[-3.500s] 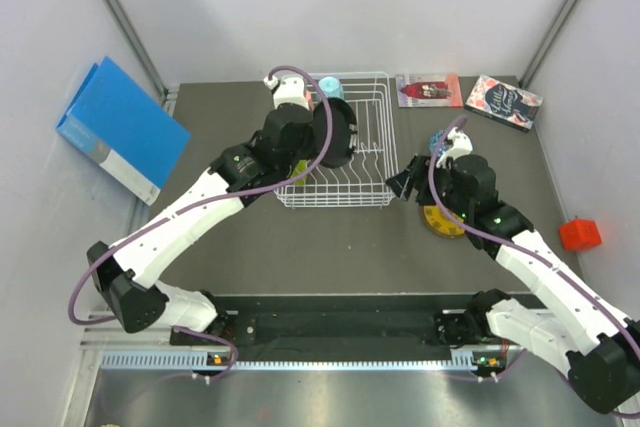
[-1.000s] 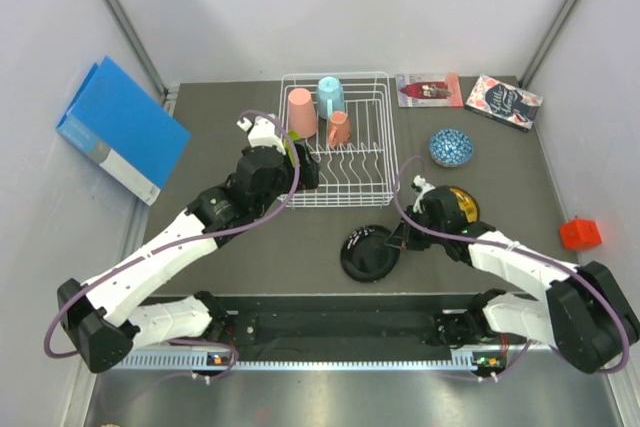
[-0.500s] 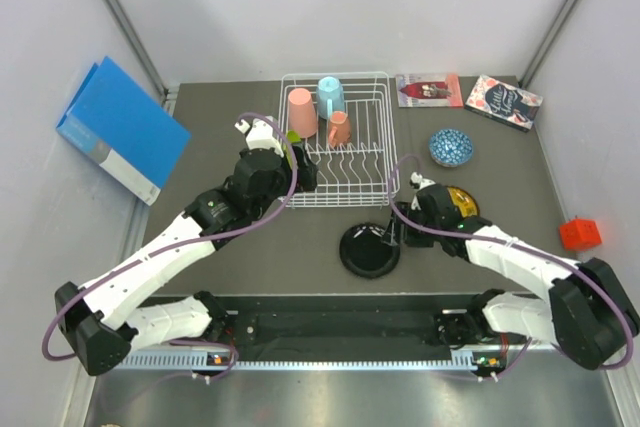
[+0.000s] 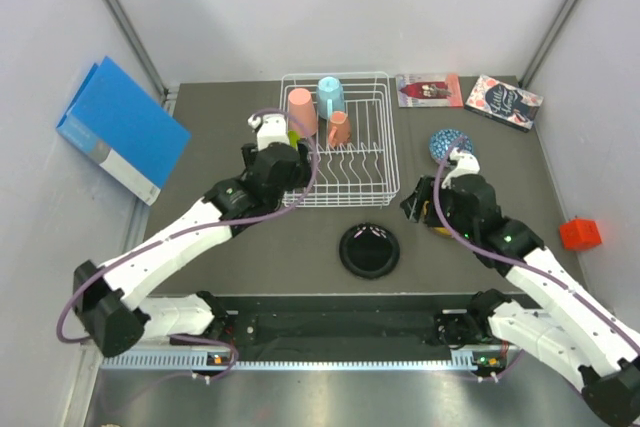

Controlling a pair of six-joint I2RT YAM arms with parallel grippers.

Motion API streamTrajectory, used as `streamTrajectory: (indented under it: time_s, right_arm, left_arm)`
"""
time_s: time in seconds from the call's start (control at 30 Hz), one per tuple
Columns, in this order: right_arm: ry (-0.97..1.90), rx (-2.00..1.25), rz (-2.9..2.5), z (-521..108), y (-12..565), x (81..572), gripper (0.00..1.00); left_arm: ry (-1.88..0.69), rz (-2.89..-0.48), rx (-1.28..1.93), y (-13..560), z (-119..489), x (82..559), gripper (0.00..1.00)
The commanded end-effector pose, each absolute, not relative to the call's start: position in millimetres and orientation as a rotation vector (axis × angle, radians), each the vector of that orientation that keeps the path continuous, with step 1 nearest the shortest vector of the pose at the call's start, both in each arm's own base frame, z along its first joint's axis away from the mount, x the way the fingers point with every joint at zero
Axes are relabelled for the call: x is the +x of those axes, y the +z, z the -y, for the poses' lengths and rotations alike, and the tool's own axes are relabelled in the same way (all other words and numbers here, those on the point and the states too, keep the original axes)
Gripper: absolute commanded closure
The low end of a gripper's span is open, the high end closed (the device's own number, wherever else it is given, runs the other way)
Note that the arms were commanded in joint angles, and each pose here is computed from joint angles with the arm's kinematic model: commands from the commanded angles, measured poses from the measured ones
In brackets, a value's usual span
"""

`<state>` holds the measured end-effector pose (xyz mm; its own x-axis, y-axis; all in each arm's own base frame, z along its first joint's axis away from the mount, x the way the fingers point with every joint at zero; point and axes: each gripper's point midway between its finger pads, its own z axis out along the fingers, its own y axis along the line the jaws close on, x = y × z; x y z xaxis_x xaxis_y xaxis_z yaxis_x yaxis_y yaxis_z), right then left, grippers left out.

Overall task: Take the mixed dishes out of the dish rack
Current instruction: Pick up the plate from the dish rack.

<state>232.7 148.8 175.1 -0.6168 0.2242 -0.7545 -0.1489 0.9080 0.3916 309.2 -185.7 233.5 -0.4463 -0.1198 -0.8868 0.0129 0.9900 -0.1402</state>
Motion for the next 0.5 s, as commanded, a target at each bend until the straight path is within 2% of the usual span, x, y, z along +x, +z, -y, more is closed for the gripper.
streamTrajectory:
  time_s: [0.0,0.2,0.47]
  right_arm:
    - [0.559,0.045,-2.050,-149,198,237,0.34]
    - [0.576,0.042,-2.058,-155,188,240,0.35]
    - [0.573,0.035,-2.046,-152,184,237,0.36]
  left_arm:
    - [0.169,-2.035,-0.062,231,165,332,0.16]
    - [0.344,-2.048,-0.033,216,171,358,0.20]
    - [0.350,-2.134,-0.092,182,159,392,0.22]
